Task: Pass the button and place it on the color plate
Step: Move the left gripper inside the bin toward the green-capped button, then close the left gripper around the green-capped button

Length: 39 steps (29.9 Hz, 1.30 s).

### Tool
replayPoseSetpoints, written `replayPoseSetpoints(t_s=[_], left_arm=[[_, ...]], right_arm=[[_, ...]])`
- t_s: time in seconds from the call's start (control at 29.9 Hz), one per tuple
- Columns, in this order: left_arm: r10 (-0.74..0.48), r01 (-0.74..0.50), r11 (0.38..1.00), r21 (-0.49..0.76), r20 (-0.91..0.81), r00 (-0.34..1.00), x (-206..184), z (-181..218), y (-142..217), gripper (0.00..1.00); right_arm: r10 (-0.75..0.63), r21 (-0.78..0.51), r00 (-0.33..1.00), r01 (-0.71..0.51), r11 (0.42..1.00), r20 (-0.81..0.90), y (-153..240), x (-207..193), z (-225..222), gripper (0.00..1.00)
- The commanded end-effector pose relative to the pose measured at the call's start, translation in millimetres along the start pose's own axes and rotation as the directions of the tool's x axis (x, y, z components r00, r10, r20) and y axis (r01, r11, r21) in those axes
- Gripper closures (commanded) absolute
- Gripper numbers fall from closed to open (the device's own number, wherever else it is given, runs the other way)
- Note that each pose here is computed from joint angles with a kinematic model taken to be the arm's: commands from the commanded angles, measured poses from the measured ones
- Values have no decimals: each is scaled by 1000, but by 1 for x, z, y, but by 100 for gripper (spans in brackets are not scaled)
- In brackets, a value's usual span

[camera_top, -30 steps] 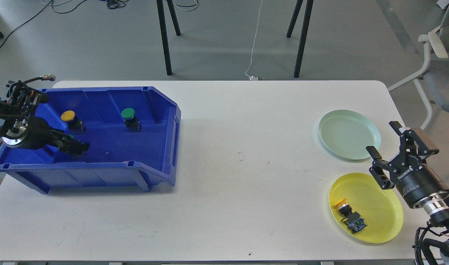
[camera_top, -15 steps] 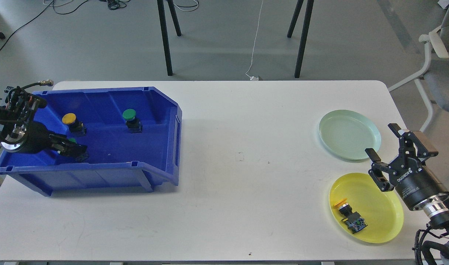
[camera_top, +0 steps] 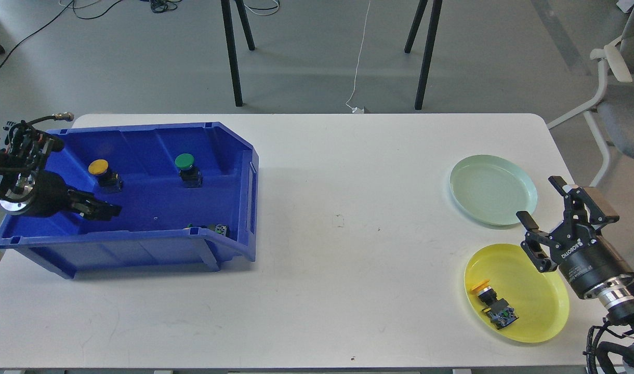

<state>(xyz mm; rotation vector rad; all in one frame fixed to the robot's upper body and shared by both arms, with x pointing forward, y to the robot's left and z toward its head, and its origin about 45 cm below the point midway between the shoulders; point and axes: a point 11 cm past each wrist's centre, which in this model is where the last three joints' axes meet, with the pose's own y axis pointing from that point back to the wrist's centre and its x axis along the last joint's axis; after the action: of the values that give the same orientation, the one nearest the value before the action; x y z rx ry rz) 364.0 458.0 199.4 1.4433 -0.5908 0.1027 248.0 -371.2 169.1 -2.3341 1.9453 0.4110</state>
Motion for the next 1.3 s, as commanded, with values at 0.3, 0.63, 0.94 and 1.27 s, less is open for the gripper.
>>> replayPoseSetpoints(t_s=[0.3,0.63,0.94,1.27], left_arm=[[18,-19,999,-28,-14,1000,6,7,0,27],[237,-236,947,-217,-25,971,71,61,35,26],[230,-231,939,-254,-32,973,79,79,14,25],[192,-200,949,-245,-58,980,70,78,-9,23]], right_arm=[[-16,-3,1000,16,1000,9,1,-2,1,9],[-12,-9,1000,12,1000,12,3,-1,3,9],[-1,-20,1000,1,1000,9,6,3,6,9],[-5,-21,1000,5,1000,12,6,3,7,9]])
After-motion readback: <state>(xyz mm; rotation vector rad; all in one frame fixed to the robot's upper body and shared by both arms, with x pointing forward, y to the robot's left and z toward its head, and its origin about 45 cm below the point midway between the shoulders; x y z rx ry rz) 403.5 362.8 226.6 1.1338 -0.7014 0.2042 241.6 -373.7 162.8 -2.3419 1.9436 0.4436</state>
